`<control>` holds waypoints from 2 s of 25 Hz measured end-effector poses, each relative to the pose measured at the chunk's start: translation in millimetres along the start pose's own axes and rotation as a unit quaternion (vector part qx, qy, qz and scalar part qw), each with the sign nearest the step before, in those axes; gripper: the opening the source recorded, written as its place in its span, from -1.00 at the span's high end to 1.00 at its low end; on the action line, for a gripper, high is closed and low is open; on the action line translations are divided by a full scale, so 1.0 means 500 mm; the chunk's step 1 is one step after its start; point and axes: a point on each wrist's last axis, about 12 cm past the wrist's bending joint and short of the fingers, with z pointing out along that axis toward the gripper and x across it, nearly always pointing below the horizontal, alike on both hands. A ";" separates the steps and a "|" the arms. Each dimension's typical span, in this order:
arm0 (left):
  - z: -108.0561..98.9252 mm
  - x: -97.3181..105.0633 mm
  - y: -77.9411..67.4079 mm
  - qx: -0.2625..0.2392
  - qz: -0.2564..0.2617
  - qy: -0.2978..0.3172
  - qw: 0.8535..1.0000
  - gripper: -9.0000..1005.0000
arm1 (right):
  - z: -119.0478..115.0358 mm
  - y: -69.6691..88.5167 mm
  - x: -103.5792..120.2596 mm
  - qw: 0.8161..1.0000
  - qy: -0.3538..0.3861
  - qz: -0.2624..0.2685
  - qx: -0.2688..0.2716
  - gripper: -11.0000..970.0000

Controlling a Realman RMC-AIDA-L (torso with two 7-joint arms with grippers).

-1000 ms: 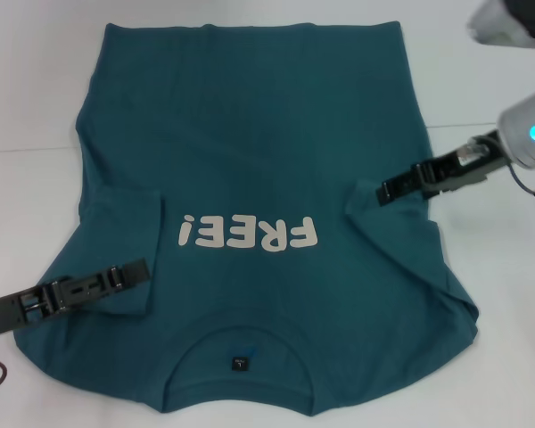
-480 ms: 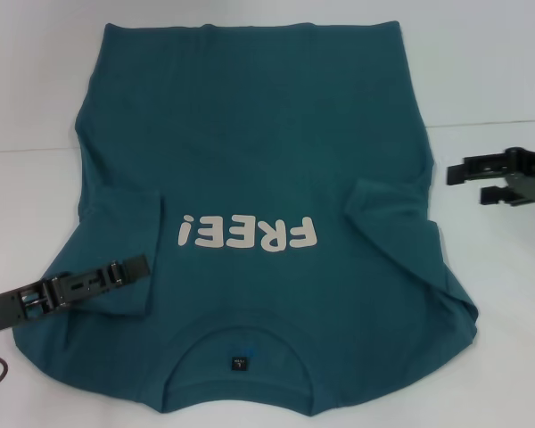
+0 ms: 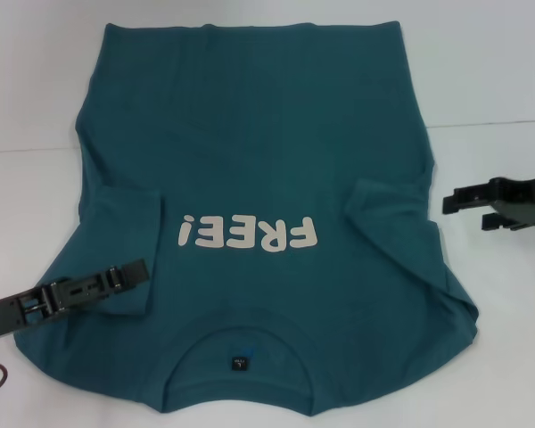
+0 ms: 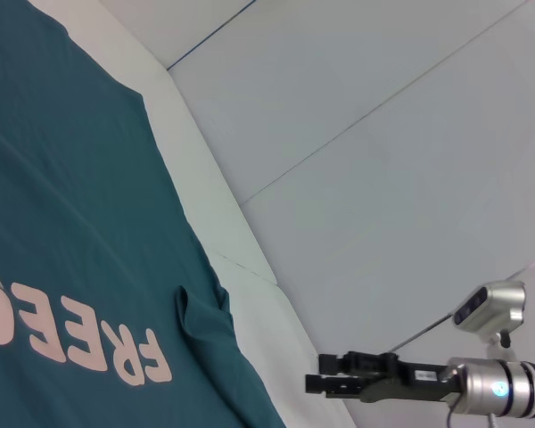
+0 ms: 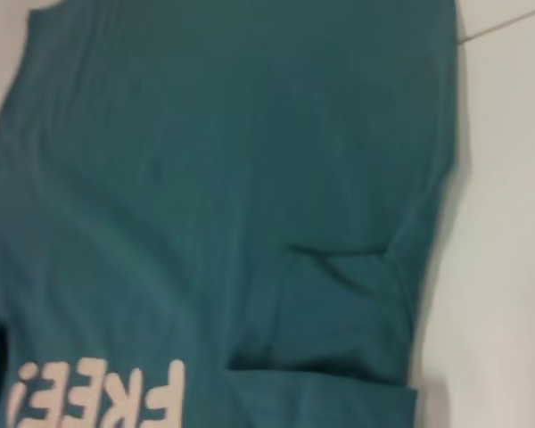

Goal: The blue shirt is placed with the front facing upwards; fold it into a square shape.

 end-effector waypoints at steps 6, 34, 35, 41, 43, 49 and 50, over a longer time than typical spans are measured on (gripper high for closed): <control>0.002 0.005 0.001 0.003 -0.006 0.001 1.000 -0.31 | 0.033 0.014 0.008 1.000 -0.011 -0.008 0.010 -0.80; -0.003 0.007 0.004 0.001 -0.009 -0.005 1.000 -0.31 | 0.112 0.056 0.030 0.999 -0.009 -0.026 0.029 -0.79; -0.004 0.007 0.004 0.001 -0.009 -0.005 1.000 -0.31 | 0.113 0.056 0.031 0.999 -0.008 -0.027 0.029 -0.79; -0.004 0.008 0.004 0.001 -0.009 -0.006 1.000 -0.31 | 0.115 0.059 0.033 0.999 -0.006 -0.026 0.026 -0.79; -0.004 0.008 0.004 0.001 -0.009 -0.006 1.000 -0.31 | 0.119 0.063 0.035 0.999 -0.007 -0.025 0.021 -0.79; -0.004 0.007 0.004 0.001 -0.010 -0.007 1.000 -0.31 | 0.128 0.089 0.033 0.999 -0.004 -0.031 0.001 -0.79; -0.004 0.007 0.004 0.001 -0.010 -0.007 1.000 -0.31 | 0.127 0.093 0.032 0.999 -0.003 -0.032 -0.005 -0.79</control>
